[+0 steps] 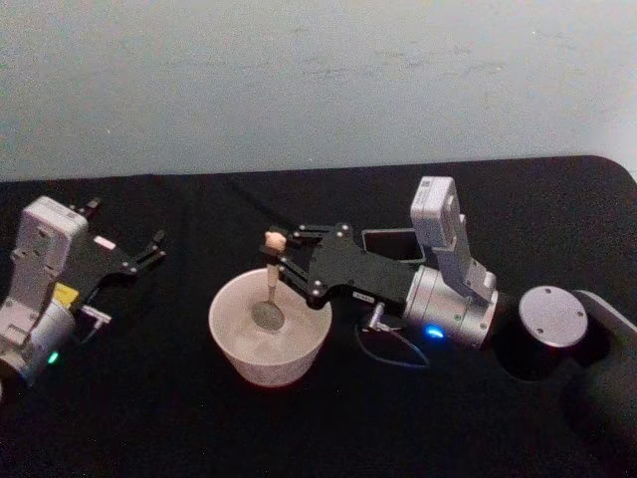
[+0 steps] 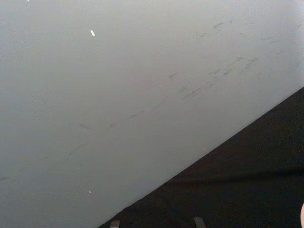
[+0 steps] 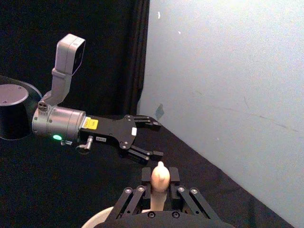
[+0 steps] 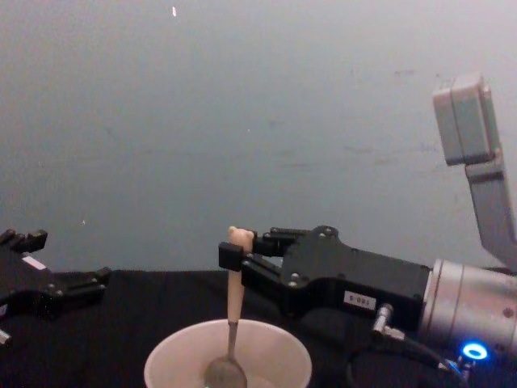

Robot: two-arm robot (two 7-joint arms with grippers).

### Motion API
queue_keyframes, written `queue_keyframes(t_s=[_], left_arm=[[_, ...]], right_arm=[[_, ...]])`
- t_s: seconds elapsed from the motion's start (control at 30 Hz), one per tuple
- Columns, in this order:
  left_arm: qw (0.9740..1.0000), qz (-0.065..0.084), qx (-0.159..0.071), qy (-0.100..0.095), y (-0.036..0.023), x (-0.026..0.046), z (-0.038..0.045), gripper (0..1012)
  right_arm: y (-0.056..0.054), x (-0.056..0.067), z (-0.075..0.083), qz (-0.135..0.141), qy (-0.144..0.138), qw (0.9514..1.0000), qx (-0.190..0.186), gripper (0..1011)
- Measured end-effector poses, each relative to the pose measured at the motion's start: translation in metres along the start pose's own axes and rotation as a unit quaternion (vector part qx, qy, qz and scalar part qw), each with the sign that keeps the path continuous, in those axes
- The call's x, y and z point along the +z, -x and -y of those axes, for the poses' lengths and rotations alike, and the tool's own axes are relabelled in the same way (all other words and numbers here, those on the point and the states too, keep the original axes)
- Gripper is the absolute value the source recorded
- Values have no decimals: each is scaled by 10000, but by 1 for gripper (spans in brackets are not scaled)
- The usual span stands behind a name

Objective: Pick up the stirring spoon with one hand, stir inside the cup, then place it back in its original position.

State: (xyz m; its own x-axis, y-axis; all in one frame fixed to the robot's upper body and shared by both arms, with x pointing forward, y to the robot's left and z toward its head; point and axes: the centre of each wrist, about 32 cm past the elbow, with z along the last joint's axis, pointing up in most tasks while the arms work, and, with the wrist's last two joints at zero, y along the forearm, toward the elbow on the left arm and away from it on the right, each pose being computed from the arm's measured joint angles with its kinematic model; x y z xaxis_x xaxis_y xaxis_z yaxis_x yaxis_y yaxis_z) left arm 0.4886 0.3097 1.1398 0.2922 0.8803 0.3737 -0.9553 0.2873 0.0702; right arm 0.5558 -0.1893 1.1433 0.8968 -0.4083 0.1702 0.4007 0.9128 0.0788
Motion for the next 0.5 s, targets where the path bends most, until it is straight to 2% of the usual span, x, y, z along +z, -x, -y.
queue_keyframes(t_s=[0.27,0.5], left_arm=[[10000,0,0,0,0,0,0,1001],[10000,0,0,0,0,0,0,1001]], right_arm=[[-6,4,9,27,8,10000,-48,214],[-7,23,98,69,28,9999,-145,214]])
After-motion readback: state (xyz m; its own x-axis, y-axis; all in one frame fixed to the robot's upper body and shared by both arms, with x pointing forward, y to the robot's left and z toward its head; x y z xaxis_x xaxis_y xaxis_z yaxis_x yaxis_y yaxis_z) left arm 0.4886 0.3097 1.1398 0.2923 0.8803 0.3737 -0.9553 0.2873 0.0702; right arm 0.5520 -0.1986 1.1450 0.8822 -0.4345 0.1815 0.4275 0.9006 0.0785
